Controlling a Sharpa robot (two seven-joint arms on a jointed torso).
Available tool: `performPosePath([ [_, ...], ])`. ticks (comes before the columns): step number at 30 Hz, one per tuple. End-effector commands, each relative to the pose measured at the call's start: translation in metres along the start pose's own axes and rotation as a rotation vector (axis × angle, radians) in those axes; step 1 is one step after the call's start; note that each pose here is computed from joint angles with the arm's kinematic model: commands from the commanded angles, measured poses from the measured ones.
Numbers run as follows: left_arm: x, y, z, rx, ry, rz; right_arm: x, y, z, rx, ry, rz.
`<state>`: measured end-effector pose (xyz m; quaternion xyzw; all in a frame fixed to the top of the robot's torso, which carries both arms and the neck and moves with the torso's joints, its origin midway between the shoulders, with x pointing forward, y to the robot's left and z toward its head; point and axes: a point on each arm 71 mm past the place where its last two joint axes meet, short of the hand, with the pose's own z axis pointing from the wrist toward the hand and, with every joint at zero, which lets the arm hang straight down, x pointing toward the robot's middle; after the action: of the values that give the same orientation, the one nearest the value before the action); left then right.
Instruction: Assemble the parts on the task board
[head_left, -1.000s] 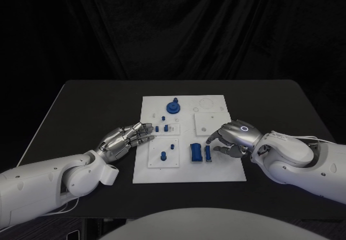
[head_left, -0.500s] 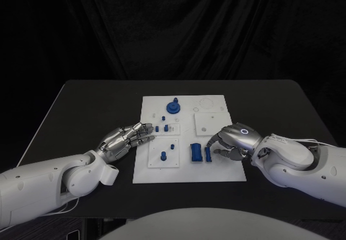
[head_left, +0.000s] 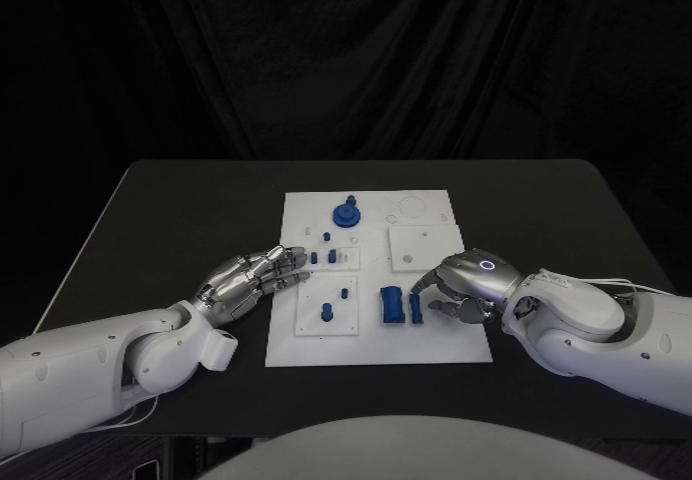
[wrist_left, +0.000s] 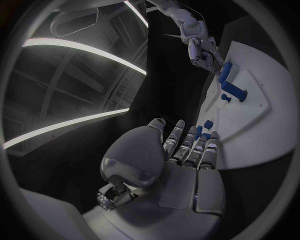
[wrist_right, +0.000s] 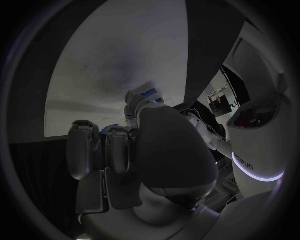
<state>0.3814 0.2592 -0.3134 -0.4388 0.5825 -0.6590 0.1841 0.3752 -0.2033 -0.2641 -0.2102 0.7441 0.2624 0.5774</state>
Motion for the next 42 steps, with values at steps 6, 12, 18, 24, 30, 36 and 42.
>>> performPosePath([
  [6,0.0016,0.0007,0.0001,0.007,0.009,-0.013,0.007,-0.003,0.001,0.061,0.077,-0.013],
  [12,0.0010,0.0009,-0.0002,0.007,0.007,-0.012,0.004,-0.003,0.000,0.057,0.036,-0.006],
  [18,0.0015,0.0011,-0.0006,0.010,0.004,-0.011,-0.004,-0.004,-0.004,0.038,-0.064,0.010],
  [24,0.0017,0.0015,-0.0010,0.010,0.002,-0.010,-0.012,-0.003,-0.010,0.003,-0.169,0.024],
  [30,0.0017,0.0038,-0.0024,0.006,-0.001,-0.013,-0.011,-0.001,-0.011,0.004,-0.143,0.026],
  [36,0.0035,0.0083,-0.0066,-0.002,-0.002,-0.024,-0.009,0.004,-0.013,0.000,-0.110,0.030],
  [42,0.0033,0.0102,-0.0083,-0.005,-0.004,-0.026,-0.007,0.007,-0.013,-0.003,-0.092,0.034],
])
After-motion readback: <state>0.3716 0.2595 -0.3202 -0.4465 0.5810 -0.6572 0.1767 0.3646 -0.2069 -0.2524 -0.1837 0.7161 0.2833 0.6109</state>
